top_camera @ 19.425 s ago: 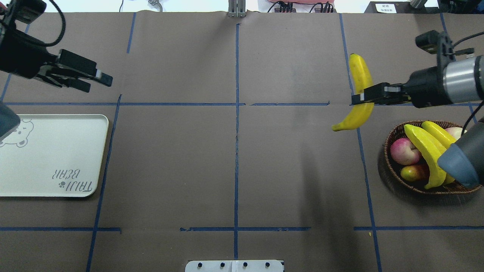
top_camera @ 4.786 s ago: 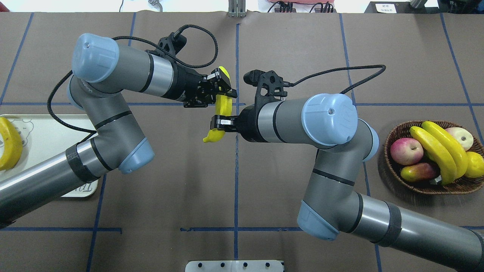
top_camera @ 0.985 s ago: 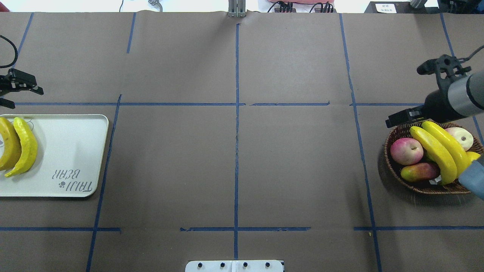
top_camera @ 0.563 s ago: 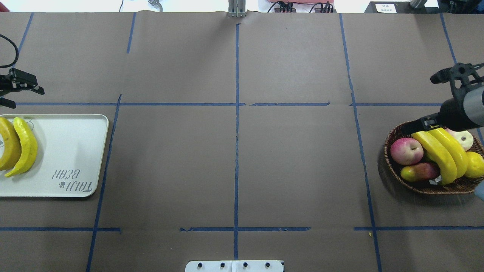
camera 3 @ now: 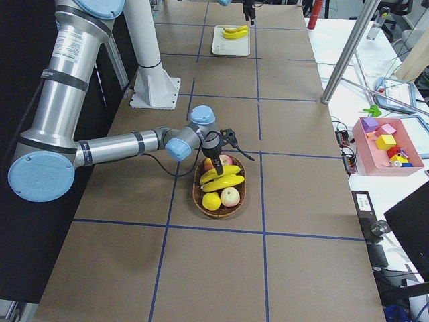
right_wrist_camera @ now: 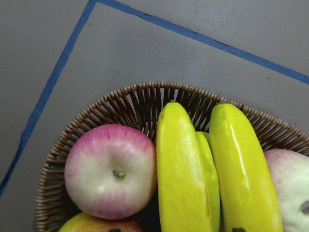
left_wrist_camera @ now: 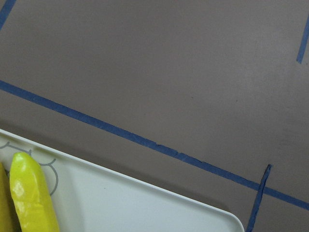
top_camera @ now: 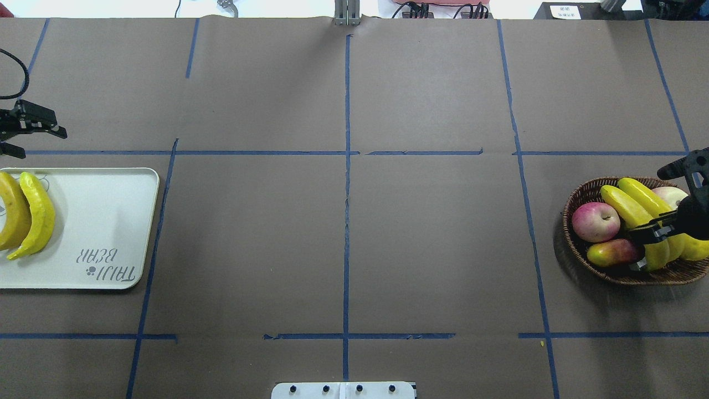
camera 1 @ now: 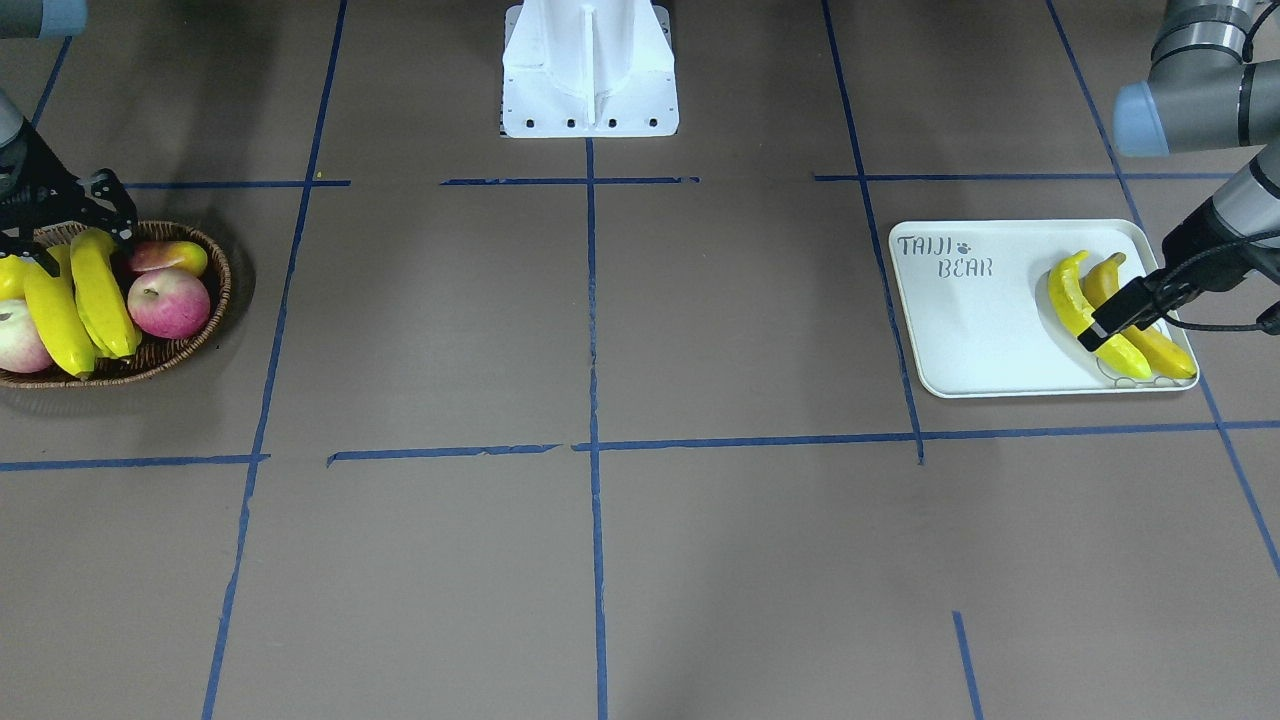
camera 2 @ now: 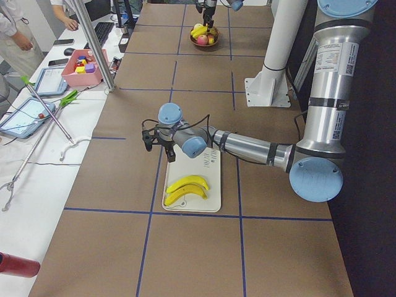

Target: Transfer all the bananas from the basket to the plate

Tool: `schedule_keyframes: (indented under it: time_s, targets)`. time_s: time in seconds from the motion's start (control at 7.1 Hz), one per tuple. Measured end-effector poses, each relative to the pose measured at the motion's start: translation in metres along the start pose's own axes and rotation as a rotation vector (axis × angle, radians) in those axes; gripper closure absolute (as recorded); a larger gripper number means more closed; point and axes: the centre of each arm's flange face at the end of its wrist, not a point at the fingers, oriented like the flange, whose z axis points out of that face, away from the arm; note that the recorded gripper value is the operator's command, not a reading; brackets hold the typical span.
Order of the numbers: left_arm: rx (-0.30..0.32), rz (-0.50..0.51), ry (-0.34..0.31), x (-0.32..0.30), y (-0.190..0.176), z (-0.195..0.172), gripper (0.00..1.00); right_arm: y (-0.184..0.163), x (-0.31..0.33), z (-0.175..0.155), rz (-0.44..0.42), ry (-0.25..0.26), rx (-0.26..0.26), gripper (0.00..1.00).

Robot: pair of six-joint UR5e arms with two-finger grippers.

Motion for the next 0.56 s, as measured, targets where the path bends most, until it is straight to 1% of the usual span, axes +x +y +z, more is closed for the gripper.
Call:
schedule_keyframes:
  time_s: [0.28, 0.42, 0.56]
  targets:
    - [0.001, 0.001, 0.000, 0.000, 0.000, 0.000, 0.00, 0.013, 0.000, 0.012, -0.014, 0.021, -0.033, 0.50]
    - [0.001, 0.001, 0.000, 0.001, 0.000, 0.000, 0.00, 0.016, 0.000, 0.018, -0.020, 0.027, -0.044, 0.70]
    - [0.001, 0.001, 0.000, 0.001, 0.000, 0.000, 0.00, 0.017, -0.001, 0.021, -0.024, 0.031, -0.049, 0.95]
